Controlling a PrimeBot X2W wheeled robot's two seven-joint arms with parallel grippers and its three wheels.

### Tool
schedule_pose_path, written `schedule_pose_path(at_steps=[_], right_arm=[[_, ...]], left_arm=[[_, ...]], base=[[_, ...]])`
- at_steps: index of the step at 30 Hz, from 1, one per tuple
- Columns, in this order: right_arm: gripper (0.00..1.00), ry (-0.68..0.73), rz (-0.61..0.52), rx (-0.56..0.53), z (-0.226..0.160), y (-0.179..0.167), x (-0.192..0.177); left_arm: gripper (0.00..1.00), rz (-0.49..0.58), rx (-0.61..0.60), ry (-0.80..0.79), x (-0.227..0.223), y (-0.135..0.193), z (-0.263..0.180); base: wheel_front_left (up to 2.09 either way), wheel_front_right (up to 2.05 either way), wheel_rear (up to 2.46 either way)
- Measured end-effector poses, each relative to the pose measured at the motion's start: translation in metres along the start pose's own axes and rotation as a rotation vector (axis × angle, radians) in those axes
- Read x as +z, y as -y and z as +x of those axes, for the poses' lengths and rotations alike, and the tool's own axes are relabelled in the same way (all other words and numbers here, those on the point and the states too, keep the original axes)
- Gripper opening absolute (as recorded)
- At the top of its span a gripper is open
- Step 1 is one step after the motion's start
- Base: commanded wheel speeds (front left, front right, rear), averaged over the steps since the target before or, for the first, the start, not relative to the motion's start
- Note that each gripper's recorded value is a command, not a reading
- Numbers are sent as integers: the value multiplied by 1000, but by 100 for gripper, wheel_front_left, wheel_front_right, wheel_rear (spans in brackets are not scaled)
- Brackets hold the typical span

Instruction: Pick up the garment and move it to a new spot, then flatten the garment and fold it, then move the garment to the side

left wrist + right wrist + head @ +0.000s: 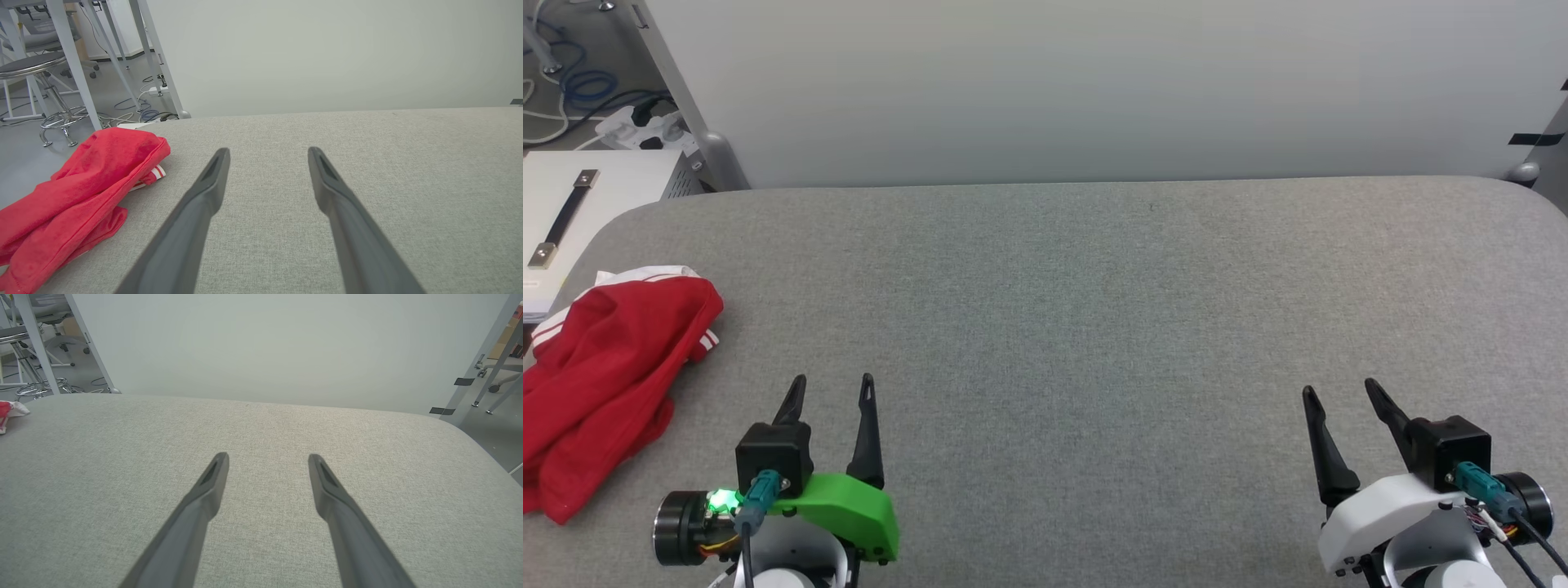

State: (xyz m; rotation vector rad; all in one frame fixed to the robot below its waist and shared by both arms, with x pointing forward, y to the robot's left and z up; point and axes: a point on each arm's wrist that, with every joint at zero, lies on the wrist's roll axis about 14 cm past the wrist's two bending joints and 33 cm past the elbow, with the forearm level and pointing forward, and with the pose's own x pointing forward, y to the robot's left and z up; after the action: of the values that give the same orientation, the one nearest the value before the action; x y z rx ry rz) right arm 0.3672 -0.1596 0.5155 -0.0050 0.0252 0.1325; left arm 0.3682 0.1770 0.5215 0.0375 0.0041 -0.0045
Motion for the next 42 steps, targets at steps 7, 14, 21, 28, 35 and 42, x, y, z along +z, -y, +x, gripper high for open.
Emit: schedule_pose_path(at_steps=[7, 14, 21, 28, 35, 42], right_arm=[[100, 20, 17, 3, 2, -1, 4], [100, 39, 41, 2, 3, 0, 9], [100, 49, 54, 0, 3, 0, 11], [100, 67, 58, 0, 3, 1, 16], [100, 93, 62, 0, 4, 1, 23], [100, 111, 68, 4, 5, 0, 28]], left_arm=[[100, -1, -5, 17, 3, 2, 0], [100, -2, -10, 30, 5, 3, -1], [100, -9, -11, 42, 6, 4, -1], [100, -18, -14, 46, 4, 4, 0], [100, -33, -18, 54, 4, 5, 2], [100, -44, -17, 49, 0, 5, 1]], base=[[0, 0, 0], [0, 0, 0], [0, 0, 0], [0, 0, 0], [0, 0, 0], [0, 0, 0]])
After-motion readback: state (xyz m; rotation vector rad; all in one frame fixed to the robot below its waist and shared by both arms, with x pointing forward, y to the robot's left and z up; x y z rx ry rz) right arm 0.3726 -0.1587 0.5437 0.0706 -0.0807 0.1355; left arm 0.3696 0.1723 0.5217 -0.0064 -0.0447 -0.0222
